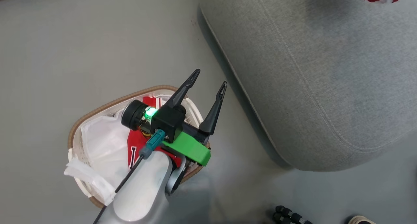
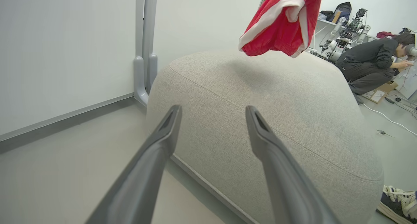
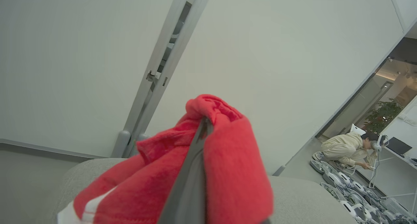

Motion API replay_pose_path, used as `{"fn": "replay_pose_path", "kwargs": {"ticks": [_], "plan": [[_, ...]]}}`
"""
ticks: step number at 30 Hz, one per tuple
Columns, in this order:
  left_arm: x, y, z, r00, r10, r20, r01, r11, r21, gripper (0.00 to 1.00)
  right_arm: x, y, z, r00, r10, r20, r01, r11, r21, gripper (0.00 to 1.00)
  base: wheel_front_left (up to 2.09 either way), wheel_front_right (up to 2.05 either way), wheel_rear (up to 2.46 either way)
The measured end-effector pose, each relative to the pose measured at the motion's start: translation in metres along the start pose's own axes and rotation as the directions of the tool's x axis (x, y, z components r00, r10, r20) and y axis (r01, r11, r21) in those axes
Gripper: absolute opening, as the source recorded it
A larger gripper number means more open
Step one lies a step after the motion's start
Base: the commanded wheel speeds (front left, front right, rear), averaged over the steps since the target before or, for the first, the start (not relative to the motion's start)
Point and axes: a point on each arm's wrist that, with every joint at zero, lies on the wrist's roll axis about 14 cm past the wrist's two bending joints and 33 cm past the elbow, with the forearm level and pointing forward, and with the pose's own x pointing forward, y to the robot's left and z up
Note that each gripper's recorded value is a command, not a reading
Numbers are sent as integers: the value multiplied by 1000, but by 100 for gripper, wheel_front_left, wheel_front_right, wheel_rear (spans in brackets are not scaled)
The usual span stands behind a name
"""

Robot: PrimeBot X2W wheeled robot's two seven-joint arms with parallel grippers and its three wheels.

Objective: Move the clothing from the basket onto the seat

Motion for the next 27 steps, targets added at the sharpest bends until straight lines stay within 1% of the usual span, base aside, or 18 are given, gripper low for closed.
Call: {"fn": "replay_pose_path", "kwargs": {"ticks": [4,8,11,14,15,16,18,21,23,27], "plan": [[-4,17,-13,999,30,-19,-30,999,-15,100,17,13,-35,997,10,-73,-8,1000,16,0,0,0,0],[-10,36,-22,997,71,-34,-72,997,-25,100,28,37,-74,989,28,-148,-17,997,72,0,0,0,0],[-16,47,-31,994,100,-53,-102,994,-31,100,25,55,-112,970,36,-239,-9,993,115,0,0,0,0],[-23,57,-39,989,128,-73,-131,991,-35,100,12,74,-152,939,53,-340,-5,990,140,0,0,0,0],[-26,61,-41,987,139,-79,-142,989,-35,100,7,80,-164,926,59,-372,-4,989,148,5,0,0,0],[-29,64,-43,985,151,-86,-155,987,-34,100,1,87,-174,915,69,-397,-7,988,154,19,0,0,0],[-33,71,-45,980,175,-92,-178,984,-31,100,-9,97,-189,897,80,-434,-4,985,172,100,0,0,0],[-38,78,-44,975,201,-98,-204,979,-22,100,-29,99,-204,872,66,-485,32,981,192,100,0,0,0],[-42,82,-42,970,221,-97,-223,975,-14,100,-46,91,-211,856,43,-515,65,980,190,100,0,0,0],[-48,83,-32,966,245,-87,-246,969,0,100,-78,73,-213,838,-22,-545,155,968,199,100,0,0,0]]}}
